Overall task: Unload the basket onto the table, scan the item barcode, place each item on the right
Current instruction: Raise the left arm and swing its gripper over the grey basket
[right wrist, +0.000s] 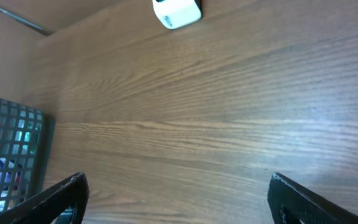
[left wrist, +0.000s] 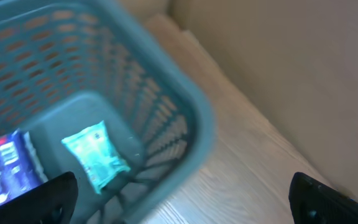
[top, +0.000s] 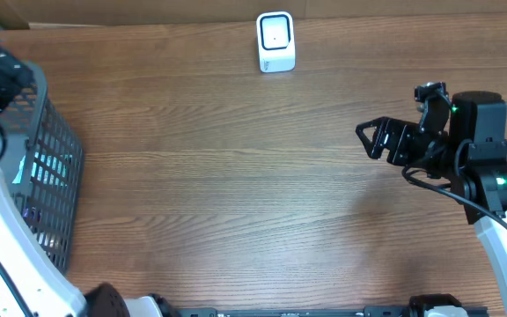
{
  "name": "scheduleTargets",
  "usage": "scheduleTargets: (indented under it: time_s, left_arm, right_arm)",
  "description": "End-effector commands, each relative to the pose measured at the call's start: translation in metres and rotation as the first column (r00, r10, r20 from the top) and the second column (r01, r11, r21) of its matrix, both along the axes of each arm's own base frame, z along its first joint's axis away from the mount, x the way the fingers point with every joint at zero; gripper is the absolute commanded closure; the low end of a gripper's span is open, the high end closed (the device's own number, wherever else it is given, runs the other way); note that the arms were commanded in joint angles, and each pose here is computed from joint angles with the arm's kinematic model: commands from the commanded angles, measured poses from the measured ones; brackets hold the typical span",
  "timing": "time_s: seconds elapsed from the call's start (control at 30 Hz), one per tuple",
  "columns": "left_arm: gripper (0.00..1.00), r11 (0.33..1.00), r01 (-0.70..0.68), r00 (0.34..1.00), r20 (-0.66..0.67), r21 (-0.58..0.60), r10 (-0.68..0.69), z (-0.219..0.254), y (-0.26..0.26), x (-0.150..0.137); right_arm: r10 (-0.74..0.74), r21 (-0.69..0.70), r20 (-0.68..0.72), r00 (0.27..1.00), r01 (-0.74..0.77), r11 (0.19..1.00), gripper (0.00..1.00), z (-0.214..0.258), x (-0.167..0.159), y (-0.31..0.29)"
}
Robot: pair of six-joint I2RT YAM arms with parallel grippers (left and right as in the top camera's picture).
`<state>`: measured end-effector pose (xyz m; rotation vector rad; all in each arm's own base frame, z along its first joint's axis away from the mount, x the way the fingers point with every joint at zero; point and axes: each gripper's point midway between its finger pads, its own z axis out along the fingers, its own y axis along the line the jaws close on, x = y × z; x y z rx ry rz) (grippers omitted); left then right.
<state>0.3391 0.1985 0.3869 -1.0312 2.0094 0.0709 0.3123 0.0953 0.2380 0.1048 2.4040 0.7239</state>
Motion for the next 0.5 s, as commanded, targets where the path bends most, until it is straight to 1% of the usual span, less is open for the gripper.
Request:
scheduleTargets:
  time_s: [0.0,0.2,0.27,0.37,0.47]
  left_arm:
    - [0.01,0.99,-0.136,0.989,0.042,-0.046,0.138,0.004,0.024,-0.013]
    - [0.0,0.967,-0.244,0.967,0.052,-0.07,0.248,0.003,0.051,-0.033]
    - [0.0,0.963,-0.259,0.964,0.045,-0.078,0.263,0.0,0.058,-0.037]
    - [0.0,0.951,-0.29,0.957,-0.008,-0.107,0.29,-0.015,0.063,-0.045]
    - [0.0,0.92,-0.35,0.936,-0.093,-0.175,0.339,-0.039,0.066,-0.056]
  right_arm:
    - [-0.014,-0.01,-0.002,1.0,0.014,1.0,0.07,0.006,-0.002,-0.002]
    - [-0.014,-0.011,-0.028,1.0,0.014,1.0,0.07,0.002,-0.006,-0.002]
    - [-0.014,-0.012,-0.024,1.0,0.013,1.0,0.07,0.002,-0.006,-0.002]
    - [-0.009,-0.016,-0.021,1.0,0.009,1.0,0.07,0.002,-0.006,-0.002]
    - [-0.015,-0.027,-0.018,1.0,0.014,1.0,0.06,0.002,-0.005,-0.004]
